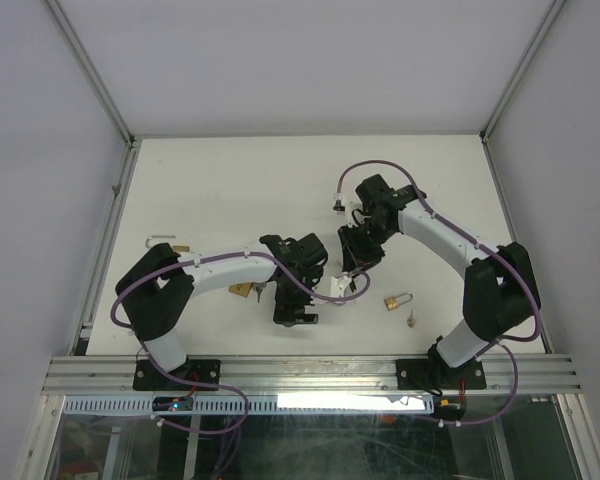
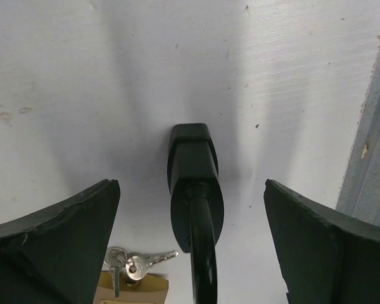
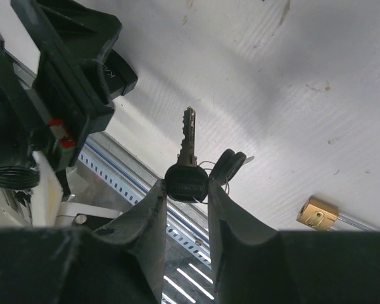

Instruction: Unlock with the key

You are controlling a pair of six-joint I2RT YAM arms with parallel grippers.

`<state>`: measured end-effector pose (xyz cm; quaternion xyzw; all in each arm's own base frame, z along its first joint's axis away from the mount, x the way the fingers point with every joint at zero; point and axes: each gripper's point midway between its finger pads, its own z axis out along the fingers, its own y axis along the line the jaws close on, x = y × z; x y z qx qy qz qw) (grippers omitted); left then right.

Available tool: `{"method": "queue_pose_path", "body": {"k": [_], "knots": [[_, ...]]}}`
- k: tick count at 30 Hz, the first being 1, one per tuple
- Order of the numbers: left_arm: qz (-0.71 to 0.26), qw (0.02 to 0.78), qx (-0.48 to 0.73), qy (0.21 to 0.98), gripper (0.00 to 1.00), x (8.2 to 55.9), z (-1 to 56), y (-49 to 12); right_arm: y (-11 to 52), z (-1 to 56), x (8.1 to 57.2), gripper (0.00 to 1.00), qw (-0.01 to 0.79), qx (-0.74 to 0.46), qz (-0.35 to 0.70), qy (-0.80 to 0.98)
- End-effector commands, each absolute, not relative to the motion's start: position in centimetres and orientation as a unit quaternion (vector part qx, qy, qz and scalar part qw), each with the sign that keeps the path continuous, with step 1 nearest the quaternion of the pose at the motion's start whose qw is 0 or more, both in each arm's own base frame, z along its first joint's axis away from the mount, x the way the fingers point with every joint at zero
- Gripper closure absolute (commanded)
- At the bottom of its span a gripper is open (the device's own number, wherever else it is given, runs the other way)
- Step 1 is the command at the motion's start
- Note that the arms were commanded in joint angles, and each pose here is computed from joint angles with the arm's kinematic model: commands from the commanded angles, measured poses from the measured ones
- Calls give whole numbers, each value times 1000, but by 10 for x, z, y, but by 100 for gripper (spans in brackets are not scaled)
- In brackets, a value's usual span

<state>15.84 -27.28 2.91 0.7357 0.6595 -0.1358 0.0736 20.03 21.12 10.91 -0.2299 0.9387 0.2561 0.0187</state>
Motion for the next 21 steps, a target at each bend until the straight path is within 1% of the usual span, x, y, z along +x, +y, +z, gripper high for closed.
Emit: {"method": "queue_pose_path", "body": {"k": [1,3,5,6,7,9,10,11,13,16,18,21], "knots": [[-183,174,739,624,1,166,79,-298,217,144,207,100,57,-254,291,921],[-208,228,729,611,1,179,104,-306,221,155,205,100,58,-268,311,910],[-242,301,725,570,1,191,139,-314,229,166,199,100,55,-282,342,895],[-264,364,727,518,1,193,171,-321,233,172,195,100,53,-292,360,884],[-272,412,733,469,1,192,194,-321,237,178,191,100,51,-299,380,874],[-249,515,737,361,1,190,234,-320,247,190,180,100,45,-315,422,849],[-230,552,735,319,1,188,245,-319,252,196,175,100,42,-322,439,838],[-213,573,739,283,1,185,250,-317,257,201,169,100,38,-331,452,827],[-199,586,749,237,1,178,255,-317,266,207,159,100,32,-349,468,811],[-196,580,756,229,3,181,258,-321,275,213,151,100,21,-363,483,797],[-186,561,777,218,6,183,253,-322,279,218,148,100,21,-370,496,785],[-188,523,804,212,15,180,239,-318,285,227,146,100,25,-373,515,771]]}}
